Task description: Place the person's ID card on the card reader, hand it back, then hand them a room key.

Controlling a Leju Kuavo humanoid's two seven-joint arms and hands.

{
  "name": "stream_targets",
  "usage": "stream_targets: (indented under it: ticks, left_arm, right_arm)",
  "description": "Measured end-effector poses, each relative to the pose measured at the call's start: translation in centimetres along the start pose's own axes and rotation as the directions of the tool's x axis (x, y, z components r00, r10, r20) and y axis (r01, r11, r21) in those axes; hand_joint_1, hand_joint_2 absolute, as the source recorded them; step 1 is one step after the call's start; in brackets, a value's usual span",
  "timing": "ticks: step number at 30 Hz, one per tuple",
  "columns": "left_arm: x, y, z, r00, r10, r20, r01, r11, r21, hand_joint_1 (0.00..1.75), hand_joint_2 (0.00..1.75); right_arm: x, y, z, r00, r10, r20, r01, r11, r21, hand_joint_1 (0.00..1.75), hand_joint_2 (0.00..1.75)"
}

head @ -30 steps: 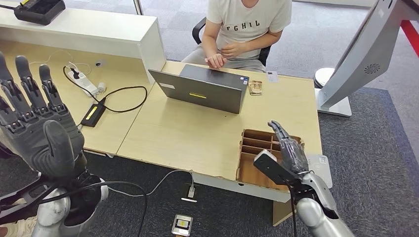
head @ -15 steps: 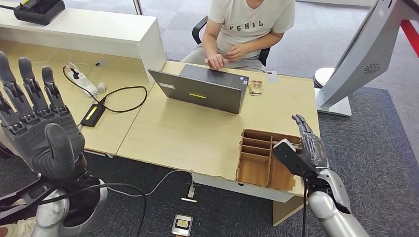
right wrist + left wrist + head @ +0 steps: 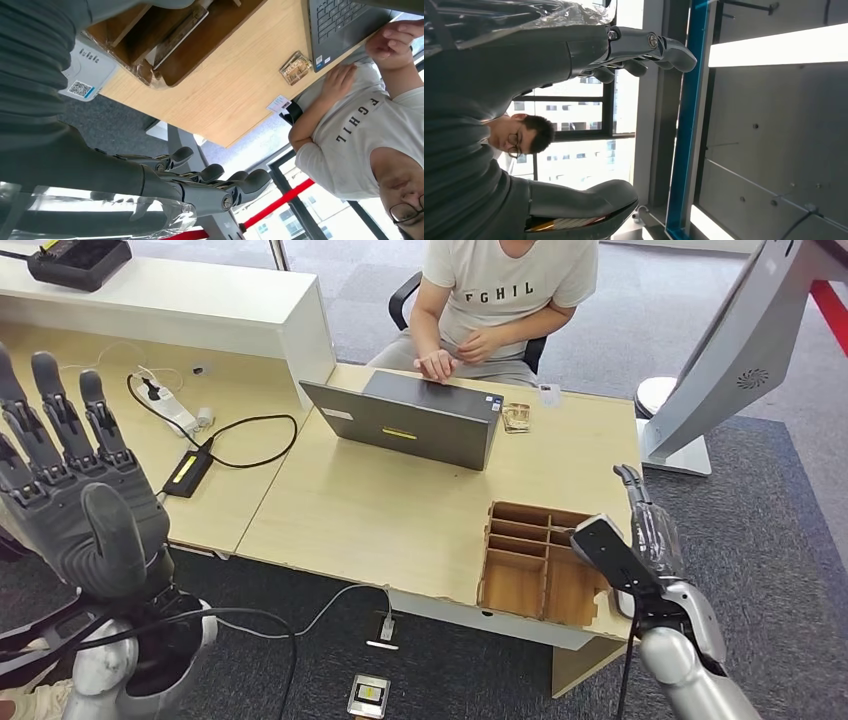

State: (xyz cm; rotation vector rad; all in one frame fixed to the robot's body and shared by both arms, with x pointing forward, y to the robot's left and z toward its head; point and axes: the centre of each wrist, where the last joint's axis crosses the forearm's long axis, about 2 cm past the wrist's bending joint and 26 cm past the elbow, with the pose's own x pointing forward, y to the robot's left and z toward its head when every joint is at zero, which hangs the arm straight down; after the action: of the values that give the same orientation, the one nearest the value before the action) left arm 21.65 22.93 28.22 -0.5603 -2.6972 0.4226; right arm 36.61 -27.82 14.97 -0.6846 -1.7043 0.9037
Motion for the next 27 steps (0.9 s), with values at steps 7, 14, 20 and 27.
stream_targets:
  ticks: [7,14,20,27]
  left_arm:
    - [0.0,0.1,-0.1,1.000,-0.030,0.007,0.030,0.999,0.015,0.00,1.75]
    - [0.1,0.3,0.0,0.998,-0.059,0.001,0.059,0.998,0.030,0.00,1.75]
    - [0.2,0.5,0.0,0.998,-0.069,-0.004,0.069,0.997,0.030,0.00,1.75]
    - [0.2,0.6,0.0,0.996,-0.084,-0.006,0.084,0.996,0.029,0.00,1.75]
  right_arm:
    - [0.1,0.4,0.1,1.000,-0.014,0.011,0.014,1.000,0.023,0.00,1.75]
    - [-0.2,0.8,0.0,0.999,-0.033,0.000,0.033,0.999,0.035,0.00,1.75]
    - [-0.9,1.1,0.2,0.999,-0.040,-0.025,0.041,0.998,0.048,0.00,1.75]
    - [-1.6,1.6,0.4,0.998,-0.043,-0.048,0.046,0.997,0.063,0.00,1.75]
